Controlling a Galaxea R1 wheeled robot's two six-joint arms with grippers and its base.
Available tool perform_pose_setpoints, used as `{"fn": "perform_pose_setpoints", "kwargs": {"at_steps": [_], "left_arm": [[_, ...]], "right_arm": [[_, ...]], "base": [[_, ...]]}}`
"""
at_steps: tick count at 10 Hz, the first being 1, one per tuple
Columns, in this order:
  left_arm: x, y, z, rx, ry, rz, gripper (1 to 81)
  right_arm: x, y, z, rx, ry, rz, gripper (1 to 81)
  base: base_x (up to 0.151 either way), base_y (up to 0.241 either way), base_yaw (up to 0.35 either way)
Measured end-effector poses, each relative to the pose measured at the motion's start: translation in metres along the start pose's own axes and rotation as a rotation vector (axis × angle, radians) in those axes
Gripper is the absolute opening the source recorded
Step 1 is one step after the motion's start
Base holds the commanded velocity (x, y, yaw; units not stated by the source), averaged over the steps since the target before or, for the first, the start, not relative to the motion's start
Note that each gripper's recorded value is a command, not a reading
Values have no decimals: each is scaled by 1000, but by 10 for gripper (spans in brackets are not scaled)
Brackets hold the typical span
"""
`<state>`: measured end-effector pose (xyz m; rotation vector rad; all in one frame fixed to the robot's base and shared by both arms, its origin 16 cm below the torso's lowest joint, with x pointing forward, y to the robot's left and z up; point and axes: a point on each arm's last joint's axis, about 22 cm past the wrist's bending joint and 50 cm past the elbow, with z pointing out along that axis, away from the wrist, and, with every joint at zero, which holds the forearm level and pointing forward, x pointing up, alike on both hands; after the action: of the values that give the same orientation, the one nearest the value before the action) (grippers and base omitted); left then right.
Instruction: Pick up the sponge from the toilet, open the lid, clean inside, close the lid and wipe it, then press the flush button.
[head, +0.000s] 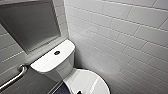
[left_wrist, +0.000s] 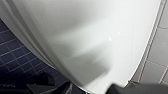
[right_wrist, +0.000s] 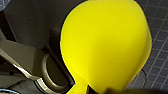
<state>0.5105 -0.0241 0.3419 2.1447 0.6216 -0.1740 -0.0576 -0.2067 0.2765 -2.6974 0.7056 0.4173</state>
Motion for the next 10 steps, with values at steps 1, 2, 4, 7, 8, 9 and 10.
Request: {"fn": "perform_pose_setpoints", "kwargs": {"at_steps": [1, 2, 4, 7, 8, 9, 10], "left_arm": [[0, 1, -1, -5, 0, 1, 811], [-3, 5, -5, -16, -5, 3, 811], [-12, 29, -11, -76, -4, 16, 811], [5, 83, -27, -169, 36, 71, 811], [5, 62, -35, -150, 49, 50, 811], [3, 55, -41, -148, 52, 40, 811], [2, 63, -43, -163, 50, 44, 811]], "right_arm": [[-1, -3, 0, 6, -1, 1, 10], [-1, -3, 0, 7, -2, 2, 10], [2, -5, 1, 9, 0, 1, 10], [3, -6, 1, 10, 1, 0, 10], [3, -6, 1, 10, 1, 0, 10], [2, -7, 1, 14, -1, 1, 10], [1, -10, 2, 19, -2, 2, 10]], "base": [[0, 0, 0], [0, 0, 0], [0, 0, 0], [0, 0, 0], [0, 0, 0], [0, 0, 0], [0, 0, 0]]}}
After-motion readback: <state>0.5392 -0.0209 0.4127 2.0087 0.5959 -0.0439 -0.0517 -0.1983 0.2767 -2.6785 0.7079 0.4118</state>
